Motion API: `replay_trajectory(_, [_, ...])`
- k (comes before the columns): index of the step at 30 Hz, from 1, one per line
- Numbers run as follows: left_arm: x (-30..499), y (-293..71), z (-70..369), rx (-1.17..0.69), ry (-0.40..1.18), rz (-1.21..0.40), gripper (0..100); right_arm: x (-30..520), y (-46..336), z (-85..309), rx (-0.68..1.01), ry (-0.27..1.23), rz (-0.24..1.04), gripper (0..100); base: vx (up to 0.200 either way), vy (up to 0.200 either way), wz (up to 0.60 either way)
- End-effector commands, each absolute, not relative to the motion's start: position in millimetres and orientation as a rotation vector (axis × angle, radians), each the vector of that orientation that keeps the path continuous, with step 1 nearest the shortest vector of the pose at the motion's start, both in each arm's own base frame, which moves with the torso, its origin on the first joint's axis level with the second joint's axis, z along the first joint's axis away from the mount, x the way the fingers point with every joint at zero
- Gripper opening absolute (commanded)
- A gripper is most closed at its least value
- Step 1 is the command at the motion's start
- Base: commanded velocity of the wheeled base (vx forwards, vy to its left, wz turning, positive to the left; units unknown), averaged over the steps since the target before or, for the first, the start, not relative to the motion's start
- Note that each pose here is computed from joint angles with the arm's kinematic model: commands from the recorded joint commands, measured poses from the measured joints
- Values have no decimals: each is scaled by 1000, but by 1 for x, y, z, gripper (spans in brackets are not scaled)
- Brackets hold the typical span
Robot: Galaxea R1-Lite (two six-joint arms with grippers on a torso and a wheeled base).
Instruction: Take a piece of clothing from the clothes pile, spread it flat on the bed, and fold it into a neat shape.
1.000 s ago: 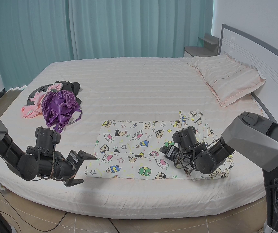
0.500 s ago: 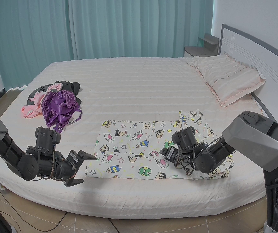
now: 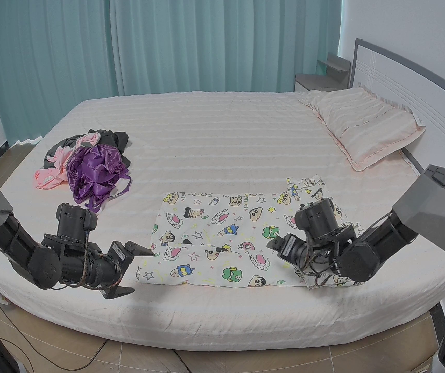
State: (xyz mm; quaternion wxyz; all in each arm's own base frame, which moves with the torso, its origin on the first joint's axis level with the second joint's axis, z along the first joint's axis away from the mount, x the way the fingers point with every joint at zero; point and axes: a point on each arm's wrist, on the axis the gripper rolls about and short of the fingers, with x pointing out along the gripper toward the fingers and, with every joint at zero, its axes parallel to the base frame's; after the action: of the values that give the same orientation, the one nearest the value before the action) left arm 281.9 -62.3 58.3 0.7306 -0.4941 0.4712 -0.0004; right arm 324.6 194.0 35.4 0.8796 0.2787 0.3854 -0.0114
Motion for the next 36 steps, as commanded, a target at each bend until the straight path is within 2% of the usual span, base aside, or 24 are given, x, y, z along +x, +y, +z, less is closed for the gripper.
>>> replay_trajectory(1, [281, -63, 59, -1088, 1035, -5, 100, 312, 142, 51, 653, 773, -137, 100, 0, 0, 0])
replay_trajectory(9, [281, -64, 60, -1084, 1037, -9, 100, 318, 99, 7, 705, 720, -229, 100, 0, 0, 0])
replay_trajectory(14, [281, -64, 59, -1084, 1038, -8, 100, 324, 94, -17, 696, 725, -246, 100, 0, 0, 0])
replay_trajectory(21, [281, -64, 59, -1084, 1038, -8, 100, 329, 83, -26, 700, 739, -269, 100, 0, 0, 0])
replay_trajectory(24, [281, -64, 60, -1084, 1037, -9, 100, 332, 80, -20, 714, 707, -262, 100, 0, 0, 0])
replay_trajectory(25, [281, -64, 60, -1084, 1036, -10, 100, 333, 80, 4, 741, 620, -221, 100, 0, 0, 0])
replay_trajectory(28, [280, -64, 61, -1086, 1033, -11, 100, 325, 82, 31, 749, 569, -184, 100, 0, 0, 0])
replay_trajectory(31, [279, -64, 64, -1087, 1026, -18, 100, 310, 82, 49, 738, 556, -167, 100, 0, 0, 0])
replay_trajectory(36, [279, -64, 63, -1087, 1028, -19, 100, 282, 77, 57, 753, 579, -159, 100, 0, 0, 0])
